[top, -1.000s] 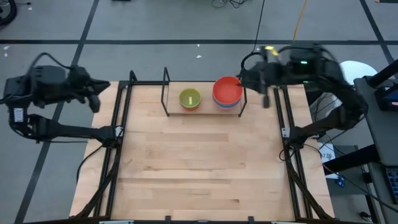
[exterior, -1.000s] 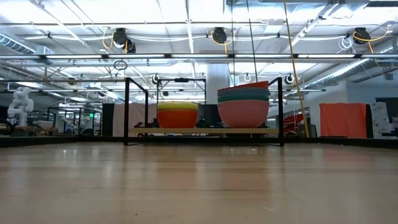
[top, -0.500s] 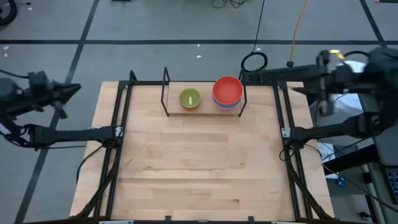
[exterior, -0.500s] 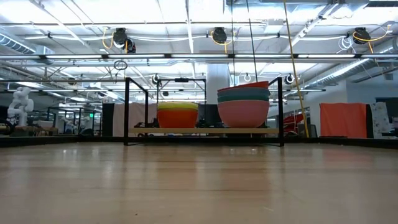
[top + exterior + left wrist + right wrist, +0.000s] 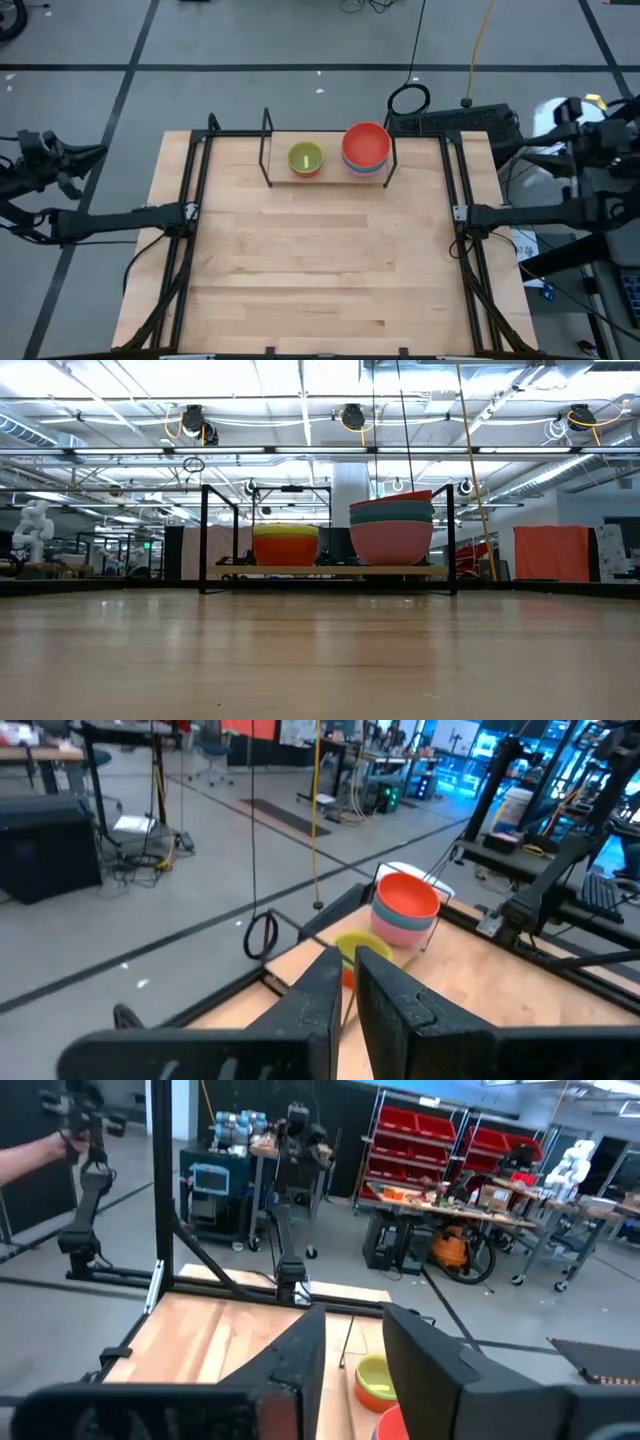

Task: Place and stack bowls onto a shelf
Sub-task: Return to Home Position

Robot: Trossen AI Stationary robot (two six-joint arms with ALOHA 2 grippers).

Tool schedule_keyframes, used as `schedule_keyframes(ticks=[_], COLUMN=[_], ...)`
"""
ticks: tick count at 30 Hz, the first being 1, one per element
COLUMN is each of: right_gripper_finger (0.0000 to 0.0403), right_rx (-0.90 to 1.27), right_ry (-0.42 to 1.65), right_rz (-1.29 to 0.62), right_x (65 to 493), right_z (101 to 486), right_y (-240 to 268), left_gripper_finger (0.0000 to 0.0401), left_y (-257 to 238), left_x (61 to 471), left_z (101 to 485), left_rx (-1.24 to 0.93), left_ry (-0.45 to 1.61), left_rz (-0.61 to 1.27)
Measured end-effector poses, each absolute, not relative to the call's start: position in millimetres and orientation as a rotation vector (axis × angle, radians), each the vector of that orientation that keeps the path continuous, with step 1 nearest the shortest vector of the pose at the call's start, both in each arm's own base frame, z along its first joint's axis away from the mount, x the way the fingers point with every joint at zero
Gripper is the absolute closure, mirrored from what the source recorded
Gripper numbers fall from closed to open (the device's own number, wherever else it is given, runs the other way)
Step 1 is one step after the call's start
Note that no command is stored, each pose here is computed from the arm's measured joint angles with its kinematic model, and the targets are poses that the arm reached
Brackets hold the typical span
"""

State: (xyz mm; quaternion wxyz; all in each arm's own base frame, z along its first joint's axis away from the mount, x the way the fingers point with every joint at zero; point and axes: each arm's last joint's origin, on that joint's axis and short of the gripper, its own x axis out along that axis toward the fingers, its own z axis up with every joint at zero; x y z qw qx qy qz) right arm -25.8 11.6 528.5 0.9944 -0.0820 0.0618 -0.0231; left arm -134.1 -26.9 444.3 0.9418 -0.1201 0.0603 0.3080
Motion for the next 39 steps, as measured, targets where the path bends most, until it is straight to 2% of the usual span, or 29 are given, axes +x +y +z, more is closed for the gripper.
schedule_keyframes(ticks=[6, 11, 21, 27, 39], right_gripper_finger=[0.035, 0.0397, 0.0401, 0.0402, 0.0402], right_rx=[-0.129, -0.118, -0.05, -0.046, 0.009], right_ry=[0.104, 0.144, 0.226, 0.204, 0.097], right_rz=[-0.108, -0.12, -0.135, -0.144, -0.151], right_x=[-44.1, -49.8, -48.1, -48.9, -60.4], right_z=[524.1, 515.5, 478.6, 449.5, 391.9], right_y=[14.4, 15.3, 15.3, 16.0, 19.0], left_gripper_finger=[0.0366, 0.0395, 0.0391, 0.0372, 0.0369], left_y=[-29.9, -31.8, -40.6, -51.9, -83.3], left_x=[-143.7, -150.3, -181.4, -198.0, -221.8], left_z=[439.0, 435.3, 416.4, 402.7, 375.3], left_rx=[-0.253, -0.213, -0.209, -0.197, -0.172], left_ry=[0.098, 0.091, -0.009, -0.069, -0.186], left_rz=[0.621, 0.614, 0.605, 0.628, 0.696])
